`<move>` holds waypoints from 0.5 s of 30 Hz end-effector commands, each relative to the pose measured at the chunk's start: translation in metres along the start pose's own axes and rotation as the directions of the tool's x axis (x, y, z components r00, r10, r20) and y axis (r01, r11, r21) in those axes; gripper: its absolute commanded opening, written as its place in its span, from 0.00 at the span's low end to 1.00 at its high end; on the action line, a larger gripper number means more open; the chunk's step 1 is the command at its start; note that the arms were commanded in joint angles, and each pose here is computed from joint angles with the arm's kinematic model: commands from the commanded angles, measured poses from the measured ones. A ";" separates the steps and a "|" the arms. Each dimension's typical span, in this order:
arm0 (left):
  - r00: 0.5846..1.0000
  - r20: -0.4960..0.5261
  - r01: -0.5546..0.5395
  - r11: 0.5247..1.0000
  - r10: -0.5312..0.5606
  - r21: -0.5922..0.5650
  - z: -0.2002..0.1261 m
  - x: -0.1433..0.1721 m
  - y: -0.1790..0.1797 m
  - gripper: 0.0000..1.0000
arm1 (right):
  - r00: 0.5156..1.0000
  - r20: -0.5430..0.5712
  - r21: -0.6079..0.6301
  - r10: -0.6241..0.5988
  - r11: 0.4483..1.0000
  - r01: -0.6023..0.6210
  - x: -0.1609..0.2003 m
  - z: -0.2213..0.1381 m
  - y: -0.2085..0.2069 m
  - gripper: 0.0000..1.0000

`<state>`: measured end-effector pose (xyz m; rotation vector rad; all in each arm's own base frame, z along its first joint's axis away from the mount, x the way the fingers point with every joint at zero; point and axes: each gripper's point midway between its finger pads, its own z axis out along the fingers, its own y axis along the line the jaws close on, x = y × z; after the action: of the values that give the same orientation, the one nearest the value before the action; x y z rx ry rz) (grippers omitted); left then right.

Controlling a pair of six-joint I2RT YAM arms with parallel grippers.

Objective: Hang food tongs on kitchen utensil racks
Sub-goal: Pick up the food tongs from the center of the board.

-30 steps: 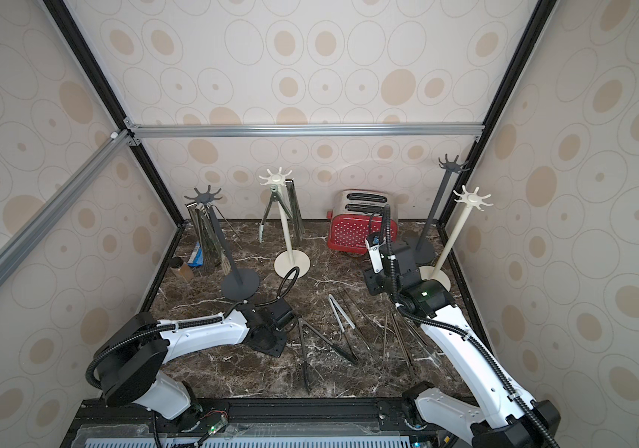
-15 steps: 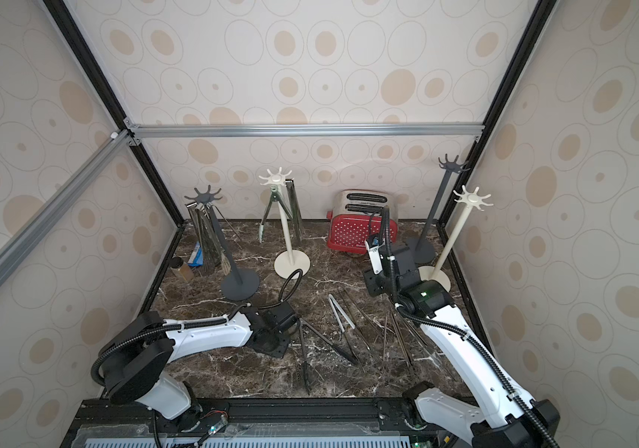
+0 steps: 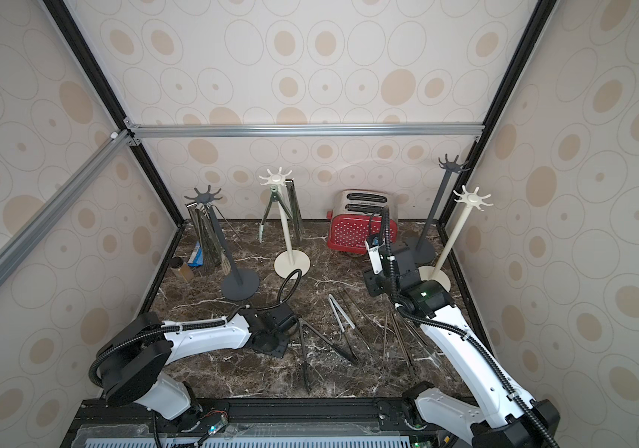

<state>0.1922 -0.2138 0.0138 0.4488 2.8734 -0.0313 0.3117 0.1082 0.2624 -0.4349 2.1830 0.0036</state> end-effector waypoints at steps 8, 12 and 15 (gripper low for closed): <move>1.000 0.006 0.004 0.997 -0.004 -0.079 -0.010 0.008 0.020 0.00 | 1.000 0.010 -0.012 -0.001 1.000 0.002 0.000 -0.004 0.002 0.53; 0.998 0.061 0.008 0.994 -0.001 -0.110 -0.035 -0.001 0.030 0.00 | 1.000 0.019 -0.014 -0.004 1.000 0.004 -0.002 -0.005 0.003 0.53; 0.989 0.146 0.014 0.993 0.003 -0.114 -0.062 -0.016 0.035 0.00 | 1.000 0.028 -0.016 -0.005 1.000 0.006 -0.003 -0.006 0.002 0.53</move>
<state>0.1935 -0.1904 0.0468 0.4215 2.7977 0.0405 0.3118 0.1091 0.2630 -0.4364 2.1800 0.0101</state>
